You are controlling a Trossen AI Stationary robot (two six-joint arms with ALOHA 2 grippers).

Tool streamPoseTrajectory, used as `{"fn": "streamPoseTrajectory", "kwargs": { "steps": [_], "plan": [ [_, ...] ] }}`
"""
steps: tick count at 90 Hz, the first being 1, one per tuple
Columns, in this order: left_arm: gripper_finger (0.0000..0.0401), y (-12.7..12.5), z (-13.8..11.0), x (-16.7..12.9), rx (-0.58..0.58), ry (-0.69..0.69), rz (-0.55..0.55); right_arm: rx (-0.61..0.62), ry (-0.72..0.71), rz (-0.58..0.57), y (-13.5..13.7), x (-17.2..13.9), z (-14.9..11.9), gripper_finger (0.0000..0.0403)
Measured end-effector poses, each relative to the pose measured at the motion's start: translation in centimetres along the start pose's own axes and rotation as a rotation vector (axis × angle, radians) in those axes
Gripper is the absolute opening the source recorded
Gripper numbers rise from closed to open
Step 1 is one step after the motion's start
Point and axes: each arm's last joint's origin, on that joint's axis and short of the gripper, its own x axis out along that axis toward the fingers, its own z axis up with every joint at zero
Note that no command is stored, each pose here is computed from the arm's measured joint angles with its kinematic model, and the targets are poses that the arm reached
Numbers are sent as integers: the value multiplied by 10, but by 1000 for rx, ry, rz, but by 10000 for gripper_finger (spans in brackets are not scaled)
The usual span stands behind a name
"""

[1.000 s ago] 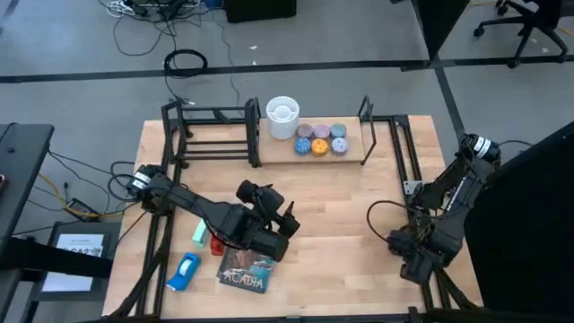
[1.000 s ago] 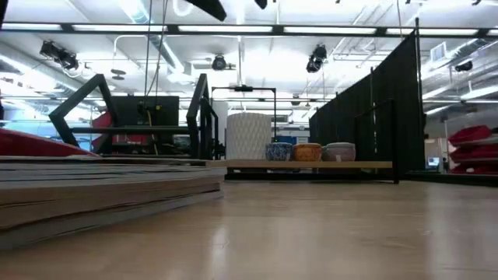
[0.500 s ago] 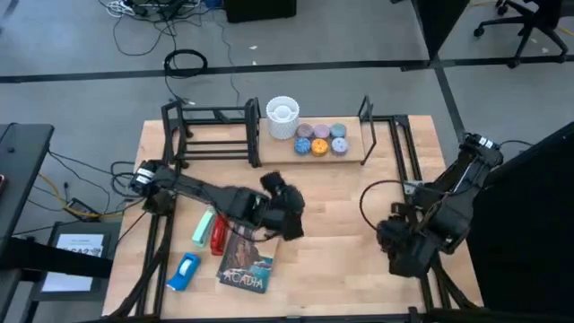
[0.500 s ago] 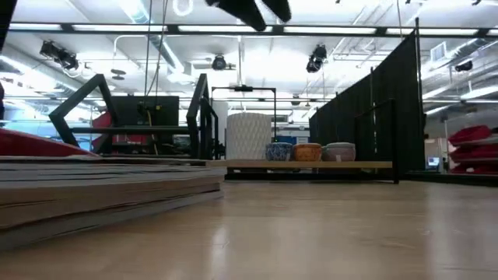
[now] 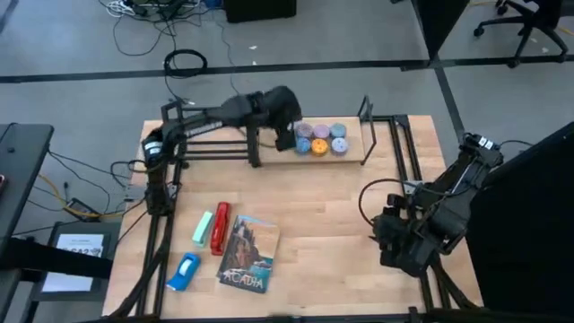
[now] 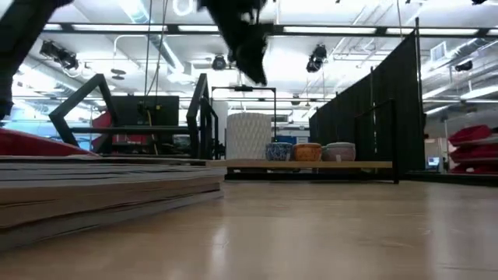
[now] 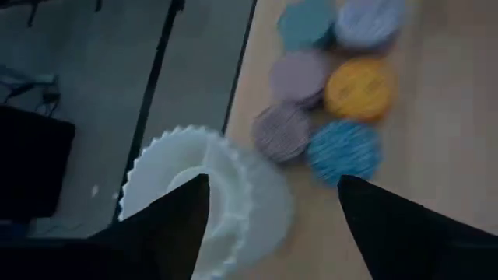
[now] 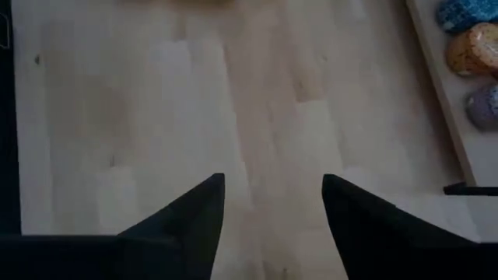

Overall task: Stock shelves
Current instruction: Remove the white pen organizer from the shelf

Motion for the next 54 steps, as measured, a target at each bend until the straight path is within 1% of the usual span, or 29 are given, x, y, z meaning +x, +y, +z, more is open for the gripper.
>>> {"fn": "streamPoseTrajectory", "kwargs": {
  "steps": [5, 13, 29, 43, 54],
  "plan": [
    [260, 8, -6, 13, 1, 29, 0, 7, 1, -6, -1, 1, 2, 185],
    [253, 15, -14, 29, -11, 73, -19, 4, 3, -15, -3, 3, 4, 185],
    [228, 9, -22, 56, 0, 154, -48, 7, 3, -23, -5, 4, 5, 183],
    [186, 5, -26, 70, 9, 203, -18, 5, 5, -25, -5, 4, 5, 181],
    [131, 3, -25, 71, 18, 217, 14, 7, 4, -24, -4, 4, 5, 181]
  ]
}}
